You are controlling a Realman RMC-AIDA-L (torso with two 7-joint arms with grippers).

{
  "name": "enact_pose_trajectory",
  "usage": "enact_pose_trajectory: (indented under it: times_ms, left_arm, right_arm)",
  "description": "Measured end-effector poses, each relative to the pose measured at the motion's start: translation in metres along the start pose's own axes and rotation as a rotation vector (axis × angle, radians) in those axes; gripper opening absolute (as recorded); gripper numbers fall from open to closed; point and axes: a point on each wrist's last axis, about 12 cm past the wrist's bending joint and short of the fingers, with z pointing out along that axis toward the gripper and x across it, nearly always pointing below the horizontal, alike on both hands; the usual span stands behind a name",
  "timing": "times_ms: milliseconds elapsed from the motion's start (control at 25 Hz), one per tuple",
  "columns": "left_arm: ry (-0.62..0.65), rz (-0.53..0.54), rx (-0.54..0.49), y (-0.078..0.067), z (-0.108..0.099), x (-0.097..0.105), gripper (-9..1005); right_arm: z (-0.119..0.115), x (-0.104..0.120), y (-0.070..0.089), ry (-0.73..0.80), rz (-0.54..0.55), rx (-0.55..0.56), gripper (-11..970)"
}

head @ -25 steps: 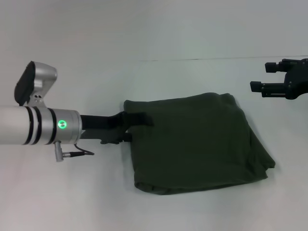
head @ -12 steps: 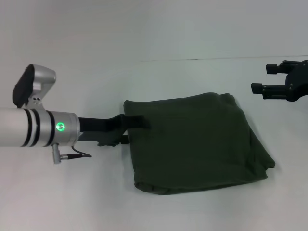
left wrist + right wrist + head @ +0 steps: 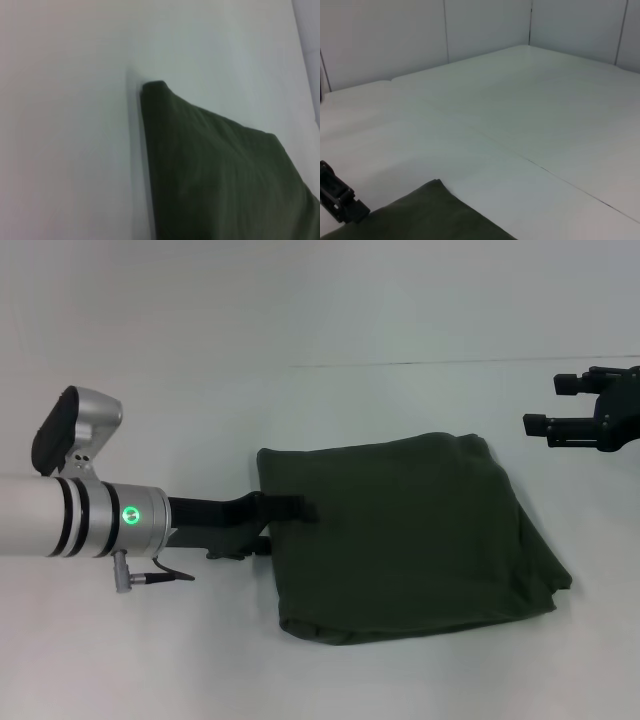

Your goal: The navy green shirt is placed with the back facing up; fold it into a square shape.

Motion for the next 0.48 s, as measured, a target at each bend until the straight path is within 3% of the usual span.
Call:
enact_pose_trajectory:
  times_ms: [480]
  left_arm:
    - [0.019,-0.014,0.015,-0.0047,0.0072,0.0053,948]
  right_arm:
    - [0.001,0.0001,0.0002,-0.001,-0.005,-0.002,822]
